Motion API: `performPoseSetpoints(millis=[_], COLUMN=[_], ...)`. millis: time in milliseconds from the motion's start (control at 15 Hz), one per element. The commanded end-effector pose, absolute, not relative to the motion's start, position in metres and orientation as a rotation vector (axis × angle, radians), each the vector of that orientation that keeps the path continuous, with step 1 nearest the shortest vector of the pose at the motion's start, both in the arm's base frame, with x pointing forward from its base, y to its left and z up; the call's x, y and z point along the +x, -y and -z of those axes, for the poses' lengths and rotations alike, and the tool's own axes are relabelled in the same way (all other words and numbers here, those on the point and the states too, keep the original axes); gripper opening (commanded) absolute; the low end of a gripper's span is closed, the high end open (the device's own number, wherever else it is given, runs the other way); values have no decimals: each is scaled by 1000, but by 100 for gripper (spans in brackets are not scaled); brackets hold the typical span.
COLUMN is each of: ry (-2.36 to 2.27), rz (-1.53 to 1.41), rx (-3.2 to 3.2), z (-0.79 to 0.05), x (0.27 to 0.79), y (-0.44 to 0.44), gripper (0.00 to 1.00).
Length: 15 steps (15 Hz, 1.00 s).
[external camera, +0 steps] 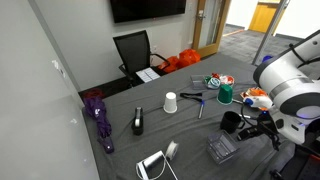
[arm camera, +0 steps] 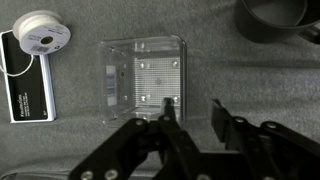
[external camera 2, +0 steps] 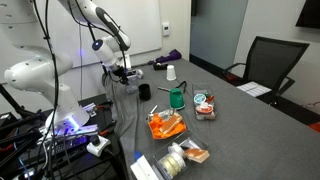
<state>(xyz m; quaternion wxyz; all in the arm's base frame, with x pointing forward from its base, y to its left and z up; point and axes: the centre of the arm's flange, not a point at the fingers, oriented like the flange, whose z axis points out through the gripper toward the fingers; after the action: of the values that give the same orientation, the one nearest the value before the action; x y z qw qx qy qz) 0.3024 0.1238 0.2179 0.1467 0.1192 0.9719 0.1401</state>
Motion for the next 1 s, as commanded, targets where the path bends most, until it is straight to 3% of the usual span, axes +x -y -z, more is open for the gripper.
performPoseSetpoints(millis=[0, 267, 933], ry=[-2739, -2730, -2649], rz=[-375, -304, -575], rx=[332, 370, 728], z=[-208, -220, -252], x=[301, 304, 332], y=[-133, -137, -138], gripper=[74, 98, 100])
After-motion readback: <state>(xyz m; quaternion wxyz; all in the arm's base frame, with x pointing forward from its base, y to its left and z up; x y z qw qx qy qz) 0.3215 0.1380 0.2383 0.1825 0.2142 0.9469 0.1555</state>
